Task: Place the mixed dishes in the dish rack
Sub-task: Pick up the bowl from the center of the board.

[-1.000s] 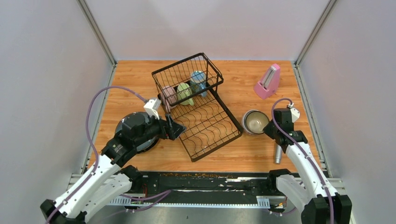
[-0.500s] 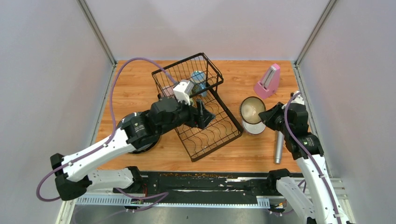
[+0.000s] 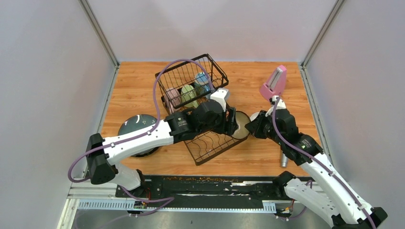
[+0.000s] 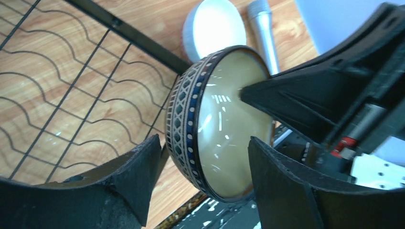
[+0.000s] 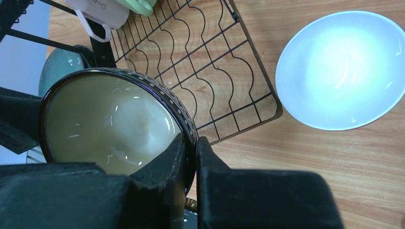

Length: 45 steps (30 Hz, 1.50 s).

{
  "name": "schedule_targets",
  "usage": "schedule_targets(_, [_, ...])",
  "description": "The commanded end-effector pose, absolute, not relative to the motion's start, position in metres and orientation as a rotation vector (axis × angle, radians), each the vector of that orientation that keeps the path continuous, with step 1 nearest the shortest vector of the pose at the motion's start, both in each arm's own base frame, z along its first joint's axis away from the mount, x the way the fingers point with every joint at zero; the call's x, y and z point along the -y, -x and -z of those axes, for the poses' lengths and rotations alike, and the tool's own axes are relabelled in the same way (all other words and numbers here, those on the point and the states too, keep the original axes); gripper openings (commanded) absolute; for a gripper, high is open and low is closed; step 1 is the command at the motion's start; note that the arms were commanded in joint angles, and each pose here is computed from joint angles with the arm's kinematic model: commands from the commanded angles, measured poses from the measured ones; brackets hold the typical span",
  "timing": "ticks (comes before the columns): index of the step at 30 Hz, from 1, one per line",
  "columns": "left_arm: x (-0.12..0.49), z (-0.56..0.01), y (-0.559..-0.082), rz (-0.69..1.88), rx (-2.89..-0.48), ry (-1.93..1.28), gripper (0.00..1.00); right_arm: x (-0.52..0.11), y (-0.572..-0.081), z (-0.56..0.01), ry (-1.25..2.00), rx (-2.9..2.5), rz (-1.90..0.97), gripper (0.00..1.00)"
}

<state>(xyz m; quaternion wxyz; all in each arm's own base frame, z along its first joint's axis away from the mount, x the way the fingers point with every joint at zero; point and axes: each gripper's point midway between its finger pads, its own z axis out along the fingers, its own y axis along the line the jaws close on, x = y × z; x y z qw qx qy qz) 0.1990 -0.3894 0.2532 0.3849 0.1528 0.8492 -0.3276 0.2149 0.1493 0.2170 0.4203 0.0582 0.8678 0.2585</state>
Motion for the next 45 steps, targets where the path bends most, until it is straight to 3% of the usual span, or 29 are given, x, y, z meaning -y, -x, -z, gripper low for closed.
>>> schedule_targets(1, [0.382, -0.257, -0.207, 0.745, -2.171, -0.377, 0.73, -0.152, -0.229, -0.259, -0.196, -2.024, -0.657, 0.0])
schedule_targets(5, [0.373, -0.242, -0.208, 0.674, -2.204, -0.385, 0.56, -0.148, -0.231, -0.253, -0.209, -2.042, -0.565, 0.0])
schedule_targets(14, [0.387, -0.225, -0.202, 0.722, -2.228, -0.445, 0.33, -0.163, -0.225, -0.265, -0.147, -1.984, -0.637, 0.0])
schedule_targets(19, [0.385, -0.227, -0.203, 0.723, -2.209, -0.432, 0.01, -0.176, -0.216, -0.262, -0.098, -1.983, -0.738, 0.05])
schedule_targets(22, [0.384, -0.23, -0.203, 0.751, -2.176, -0.437, 0.0, -0.187, -0.209, -0.267, -0.042, -1.965, -0.823, 0.11])
schedule_targets(26, [0.384, -0.239, -0.203, 0.833, -2.126, -0.46, 0.0, -0.202, -0.2, -0.272, 0.029, -1.944, -0.925, 0.34])
schedule_targets(28, [0.381, -0.248, -0.204, 0.887, -2.092, -0.465, 0.0, -0.211, -0.192, -0.276, 0.091, -1.934, -0.992, 0.41])
schedule_targets(30, [0.378, -0.258, -0.203, 0.965, -2.05, -0.494, 0.0, -0.217, -0.187, -0.279, 0.131, -1.921, -1.041, 0.56])
schedule_targets(32, [0.374, -0.267, -0.201, 1.031, -2.021, -0.511, 0.0, -0.22, -0.184, -0.279, 0.133, -1.928, -1.068, 0.81])
schedule_targets(33, [0.37, -0.266, -0.201, 1.043, -2.02, -0.513, 0.0, -0.221, -0.183, -0.279, 0.142, -1.934, -1.079, 0.88])
schedule_targets(37, [0.354, -0.277, -0.202, 1.089, -1.971, -0.5, 0.0, -0.223, -0.179, -0.283, 0.157, -1.946, -1.129, 1.0])
schedule_targets(45, [0.332, -0.292, -0.199, 1.205, -1.878, -0.528, 0.0, -0.222, -0.175, -0.287, 0.141, -2.009, -1.3, 1.0])
